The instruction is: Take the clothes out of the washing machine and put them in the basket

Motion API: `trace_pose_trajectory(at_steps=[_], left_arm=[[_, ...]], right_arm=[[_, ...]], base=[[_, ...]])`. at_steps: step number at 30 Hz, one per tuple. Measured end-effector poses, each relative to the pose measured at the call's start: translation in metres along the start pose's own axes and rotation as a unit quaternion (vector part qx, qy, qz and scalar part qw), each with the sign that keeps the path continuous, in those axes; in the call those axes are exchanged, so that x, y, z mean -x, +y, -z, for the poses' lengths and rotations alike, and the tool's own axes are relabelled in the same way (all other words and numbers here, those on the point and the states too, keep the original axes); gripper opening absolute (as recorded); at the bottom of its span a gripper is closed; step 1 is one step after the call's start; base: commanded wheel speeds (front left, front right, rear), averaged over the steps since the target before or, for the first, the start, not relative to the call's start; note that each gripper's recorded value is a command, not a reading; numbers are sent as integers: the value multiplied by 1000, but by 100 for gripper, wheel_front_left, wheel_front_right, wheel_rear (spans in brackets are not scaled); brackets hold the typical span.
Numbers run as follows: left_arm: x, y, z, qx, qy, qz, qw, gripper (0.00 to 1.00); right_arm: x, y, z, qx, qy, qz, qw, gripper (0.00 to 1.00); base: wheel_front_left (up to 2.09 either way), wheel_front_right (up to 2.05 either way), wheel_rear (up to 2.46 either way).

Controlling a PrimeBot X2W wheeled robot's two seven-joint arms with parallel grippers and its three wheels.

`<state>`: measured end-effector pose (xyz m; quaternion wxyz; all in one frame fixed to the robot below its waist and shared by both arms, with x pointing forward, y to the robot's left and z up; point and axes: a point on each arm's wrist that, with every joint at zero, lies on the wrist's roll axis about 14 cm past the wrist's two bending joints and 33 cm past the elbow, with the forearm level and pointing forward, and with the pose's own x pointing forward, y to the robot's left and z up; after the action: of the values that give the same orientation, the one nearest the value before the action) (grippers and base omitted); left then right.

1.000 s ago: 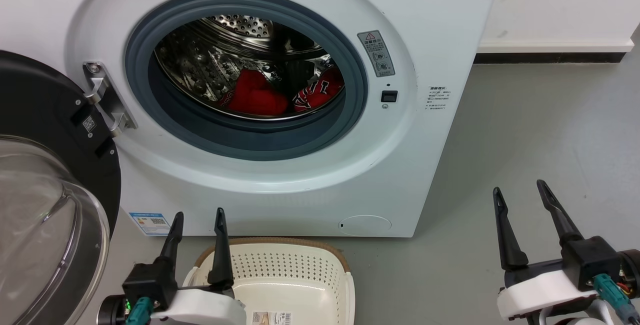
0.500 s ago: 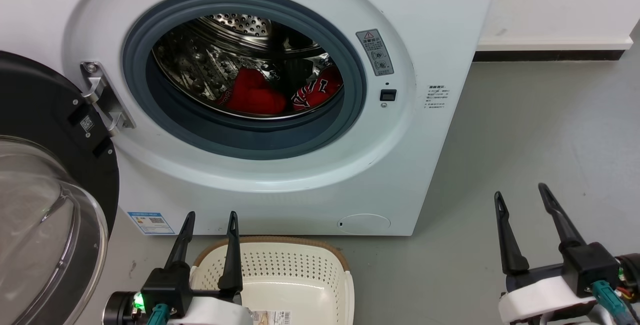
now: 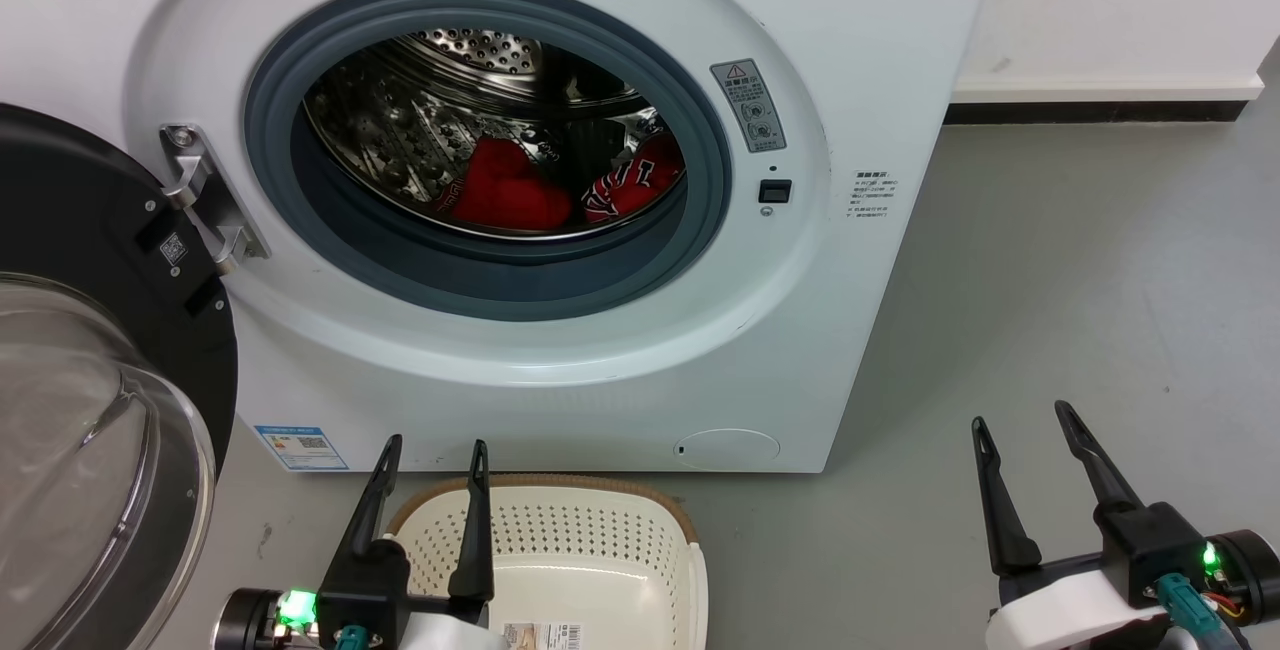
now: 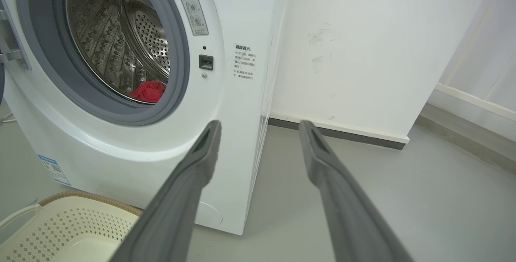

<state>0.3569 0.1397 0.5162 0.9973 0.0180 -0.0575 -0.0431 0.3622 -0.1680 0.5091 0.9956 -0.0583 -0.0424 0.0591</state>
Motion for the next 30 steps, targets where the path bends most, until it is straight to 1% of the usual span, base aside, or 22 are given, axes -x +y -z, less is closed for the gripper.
trace_pose_trajectory(at_steps=[3,16,22,26,30], left_arm=[[1,-2,1,-10,0,4,1000,100],[0,-2,0,-12,-2,7,1000,100],[-6,-10,21,-10,28,33,999,100],[-29,-15,36,-20,44,68,997,100],[-74,-10,50,-42,47,98,993,100]], right_arm=[[0,1,-2,10,-3,-3,1000,100],[0,-1,-1,10,-3,0,1000,100],[0,-12,7,11,11,16,1000,100],[-8,-23,13,9,18,32,999,100],[-19,-34,25,5,31,46,998,100]], base=[[0,0,0],[0,0,0],[0,0,0],[0,0,0],[0,0,0]])
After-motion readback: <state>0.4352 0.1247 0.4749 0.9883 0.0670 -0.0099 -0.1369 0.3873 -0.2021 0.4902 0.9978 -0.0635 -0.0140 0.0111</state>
